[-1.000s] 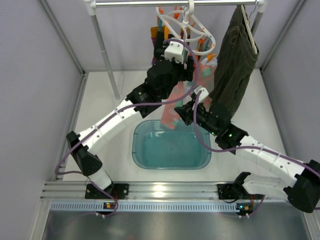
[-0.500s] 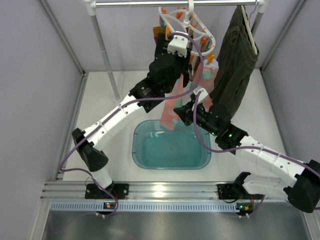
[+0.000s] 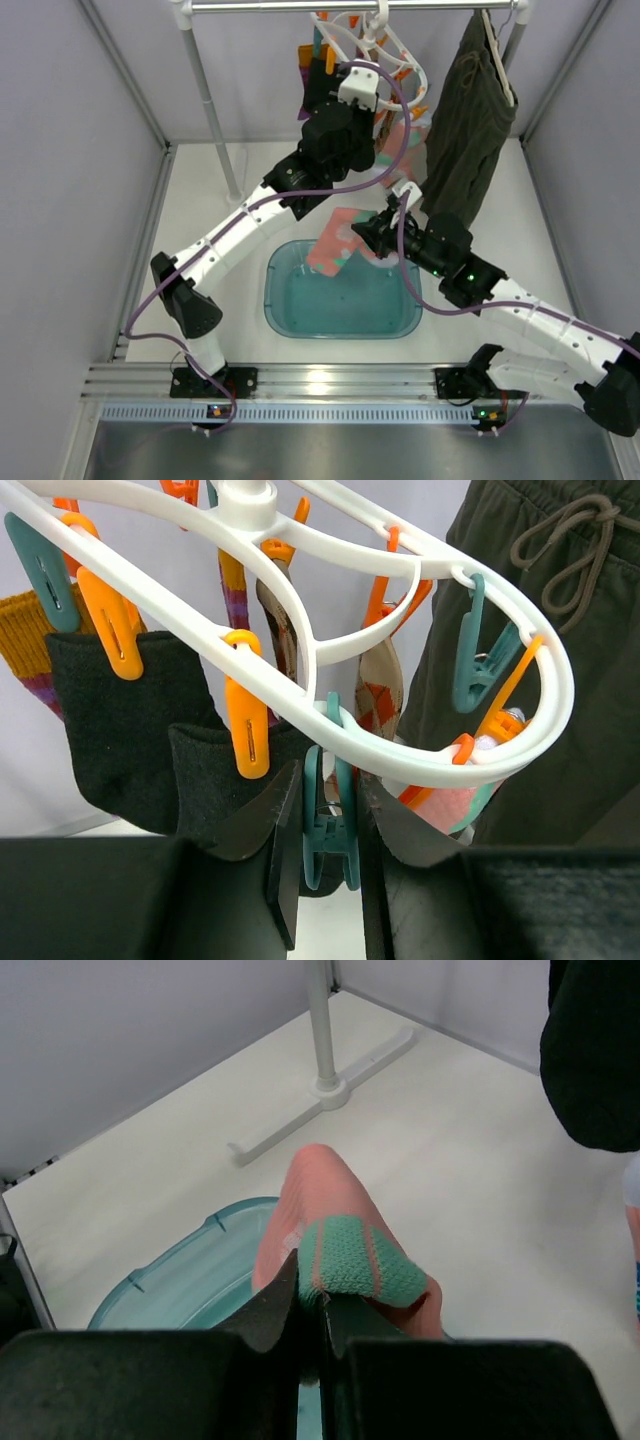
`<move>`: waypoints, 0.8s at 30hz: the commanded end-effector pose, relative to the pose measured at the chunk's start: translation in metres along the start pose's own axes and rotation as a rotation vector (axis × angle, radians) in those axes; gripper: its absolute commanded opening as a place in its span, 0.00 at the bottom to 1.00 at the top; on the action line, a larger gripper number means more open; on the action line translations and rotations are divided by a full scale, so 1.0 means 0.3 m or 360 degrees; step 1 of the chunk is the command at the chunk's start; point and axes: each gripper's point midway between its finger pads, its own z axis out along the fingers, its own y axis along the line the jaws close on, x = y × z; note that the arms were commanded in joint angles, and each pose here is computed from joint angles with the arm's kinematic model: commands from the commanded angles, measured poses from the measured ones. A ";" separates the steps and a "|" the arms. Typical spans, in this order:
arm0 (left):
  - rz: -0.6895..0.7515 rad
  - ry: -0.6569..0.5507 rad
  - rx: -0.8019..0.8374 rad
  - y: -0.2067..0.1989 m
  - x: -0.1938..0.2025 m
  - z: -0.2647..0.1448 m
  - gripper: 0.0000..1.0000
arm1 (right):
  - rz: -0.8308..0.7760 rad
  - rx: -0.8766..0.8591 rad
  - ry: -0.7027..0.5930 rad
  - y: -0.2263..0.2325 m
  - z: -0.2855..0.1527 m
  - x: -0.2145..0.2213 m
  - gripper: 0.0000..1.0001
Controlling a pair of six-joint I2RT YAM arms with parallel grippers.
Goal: Remove the socks clipped to the hanger
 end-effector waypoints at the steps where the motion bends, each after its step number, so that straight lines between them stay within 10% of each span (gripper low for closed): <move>1: -0.0054 -0.0098 -0.0020 0.014 -0.076 -0.008 0.04 | -0.0027 -0.0131 -0.0054 0.066 -0.070 -0.029 0.00; 6: -0.0132 -0.0106 0.0012 0.029 -0.098 -0.065 0.62 | 0.0029 -0.0300 -0.0110 0.140 -0.178 -0.078 0.00; 10: -0.0220 -0.0117 0.0024 0.048 -0.118 -0.121 0.83 | 0.0078 -0.0309 0.0030 0.149 -0.216 -0.023 0.00; 21: -0.0479 -0.0109 0.0014 0.173 -0.100 -0.389 0.99 | 0.0353 -0.0385 0.0407 0.197 -0.130 0.280 0.00; 24: -0.0530 -0.0091 0.0005 0.213 -0.064 -0.470 0.99 | 0.0396 -0.0368 0.0451 0.197 -0.104 0.323 0.40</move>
